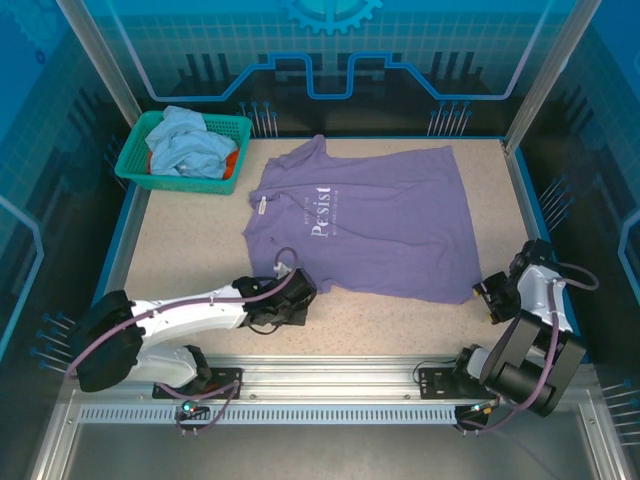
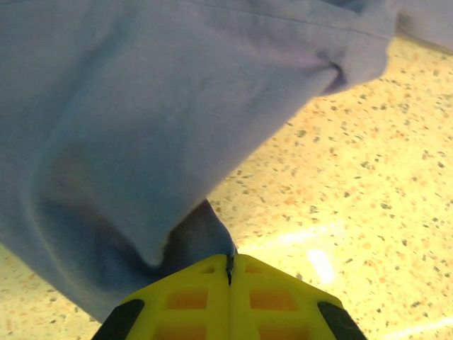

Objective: Fold and stack the t-shirts

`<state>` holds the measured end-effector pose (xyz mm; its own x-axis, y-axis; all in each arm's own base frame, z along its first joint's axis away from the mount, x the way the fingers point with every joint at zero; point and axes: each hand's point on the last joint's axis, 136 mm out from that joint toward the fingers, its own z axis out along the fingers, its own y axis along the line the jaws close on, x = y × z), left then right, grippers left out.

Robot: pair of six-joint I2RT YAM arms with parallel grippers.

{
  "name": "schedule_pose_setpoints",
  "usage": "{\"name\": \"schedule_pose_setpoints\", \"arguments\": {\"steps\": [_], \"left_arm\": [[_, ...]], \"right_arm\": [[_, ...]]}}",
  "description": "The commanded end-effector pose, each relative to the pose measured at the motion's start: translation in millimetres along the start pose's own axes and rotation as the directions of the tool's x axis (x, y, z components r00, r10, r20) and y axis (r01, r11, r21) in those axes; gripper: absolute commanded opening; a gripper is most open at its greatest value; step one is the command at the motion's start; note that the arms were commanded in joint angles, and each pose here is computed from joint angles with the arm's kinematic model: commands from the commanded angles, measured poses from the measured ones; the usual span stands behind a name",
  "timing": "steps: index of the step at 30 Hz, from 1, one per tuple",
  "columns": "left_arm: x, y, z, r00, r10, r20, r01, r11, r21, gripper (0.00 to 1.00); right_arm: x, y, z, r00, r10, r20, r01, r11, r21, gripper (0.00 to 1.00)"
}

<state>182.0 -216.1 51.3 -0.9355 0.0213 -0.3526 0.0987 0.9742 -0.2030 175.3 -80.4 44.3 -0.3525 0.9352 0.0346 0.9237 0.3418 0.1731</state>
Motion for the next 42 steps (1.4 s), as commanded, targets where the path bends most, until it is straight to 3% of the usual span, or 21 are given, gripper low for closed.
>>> {"name": "schedule_pose_setpoints", "arguments": {"steps": [1, 13, 27, 38, 42], "left_arm": [[6.6, -3.8, 1.7, 0.999, 0.050, -0.015, -0.049, 0.997, 0.057, 0.00], [16.1, 9.3, 11.5, 0.996, 0.069, -0.065, -0.066, 0.997, 0.050, 0.00], [14.8, 14.1, 1.8, 0.998, 0.048, -0.036, -0.046, 0.997, 0.063, 0.00], [24.4, 29.7, -26.1, 1.000, -0.023, -0.014, 0.024, 0.996, 0.090, 0.00], [21.3, 31.4, -41.9, 0.999, -0.047, 0.008, 0.046, 0.993, 0.106, 0.00]], "right_arm": [[-9.3, 4.7, 5.5, 1.000, 0.011, -0.015, -0.012, 0.999, -0.045, 0.49], [-12.4, 14.7, 2.9, 0.999, -0.023, 0.028, 0.026, 0.994, -0.110, 0.51], [-14.5, 26.5, 36.7, 0.997, -0.040, -0.071, 0.036, 0.998, -0.058, 0.43], [-19.9, 36.1, 39.0, 0.994, -0.071, -0.081, 0.068, 0.997, -0.042, 0.01], [-21.4, 43.4, 28.1, 0.993, -0.100, -0.058, 0.098, 0.994, -0.047, 0.00]]}}
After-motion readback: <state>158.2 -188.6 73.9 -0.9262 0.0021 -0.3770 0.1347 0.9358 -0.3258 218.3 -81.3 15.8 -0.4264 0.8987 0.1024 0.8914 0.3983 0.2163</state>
